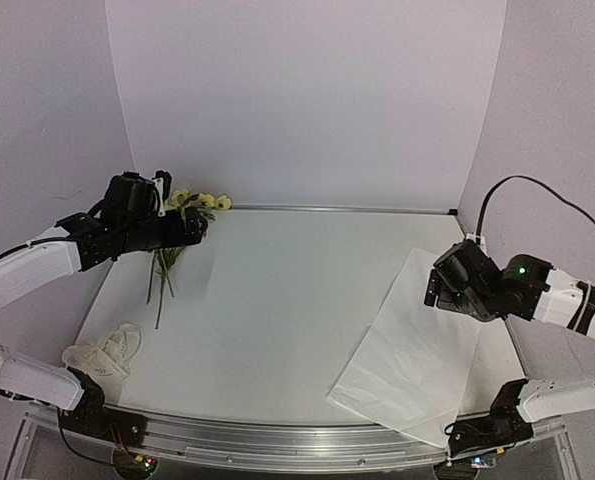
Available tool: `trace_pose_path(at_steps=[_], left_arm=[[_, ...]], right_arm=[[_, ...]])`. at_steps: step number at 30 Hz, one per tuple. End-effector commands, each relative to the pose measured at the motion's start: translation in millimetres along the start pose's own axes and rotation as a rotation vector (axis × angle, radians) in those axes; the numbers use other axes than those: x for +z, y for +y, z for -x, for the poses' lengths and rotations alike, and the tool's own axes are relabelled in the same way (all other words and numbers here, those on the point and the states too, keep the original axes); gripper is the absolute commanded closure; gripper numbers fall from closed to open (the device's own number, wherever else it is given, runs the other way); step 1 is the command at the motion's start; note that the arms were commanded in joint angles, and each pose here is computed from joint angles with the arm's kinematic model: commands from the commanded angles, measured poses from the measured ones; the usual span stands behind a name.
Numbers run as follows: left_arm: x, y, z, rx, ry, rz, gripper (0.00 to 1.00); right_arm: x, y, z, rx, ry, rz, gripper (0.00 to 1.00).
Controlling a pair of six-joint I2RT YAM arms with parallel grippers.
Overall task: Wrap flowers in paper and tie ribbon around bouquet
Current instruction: Move the folded wrapping paper to the center of the board.
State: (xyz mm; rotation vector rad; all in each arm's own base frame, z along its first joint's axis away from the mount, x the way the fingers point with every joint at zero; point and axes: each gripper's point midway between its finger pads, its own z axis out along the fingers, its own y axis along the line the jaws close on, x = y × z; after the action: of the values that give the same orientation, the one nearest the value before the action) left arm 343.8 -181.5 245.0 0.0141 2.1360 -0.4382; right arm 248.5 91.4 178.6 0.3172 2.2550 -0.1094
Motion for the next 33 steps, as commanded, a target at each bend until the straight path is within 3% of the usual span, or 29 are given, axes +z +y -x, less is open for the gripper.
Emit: trace_pose_path(at_steps=[1,6,17,27,33], left_arm=[[-2.9,-9.1,-3.3,-0.026,0.008,-0.068,0.0],[13.8,-10.2,-18.2,-0.056,0.056,-0.087,0.0],[57.2,-45.0,-73.9,-0.179,0.268,-0.301,0.0],[71.0,-51.9,-88.1,-0.196,0.335,-0.332,0.0],[67.4,-50.7,-85.4,-0.189,0.335,-0.32,0.0]], right_arm=[[4.5,10.3,-3.2,0.012,0.082,-0.033,0.02],[21.1,-4.2,-19.6,0.059,0.162,-0.126,0.02],[52.3,-97.0,-85.4,0.267,0.324,-0.349,0.02],[95.9,-71.4,-127.8,0.431,0.461,-0.182,0.02],[107.8,-60.3,-130.8,0.471,0.467,-0.11,0.02]])
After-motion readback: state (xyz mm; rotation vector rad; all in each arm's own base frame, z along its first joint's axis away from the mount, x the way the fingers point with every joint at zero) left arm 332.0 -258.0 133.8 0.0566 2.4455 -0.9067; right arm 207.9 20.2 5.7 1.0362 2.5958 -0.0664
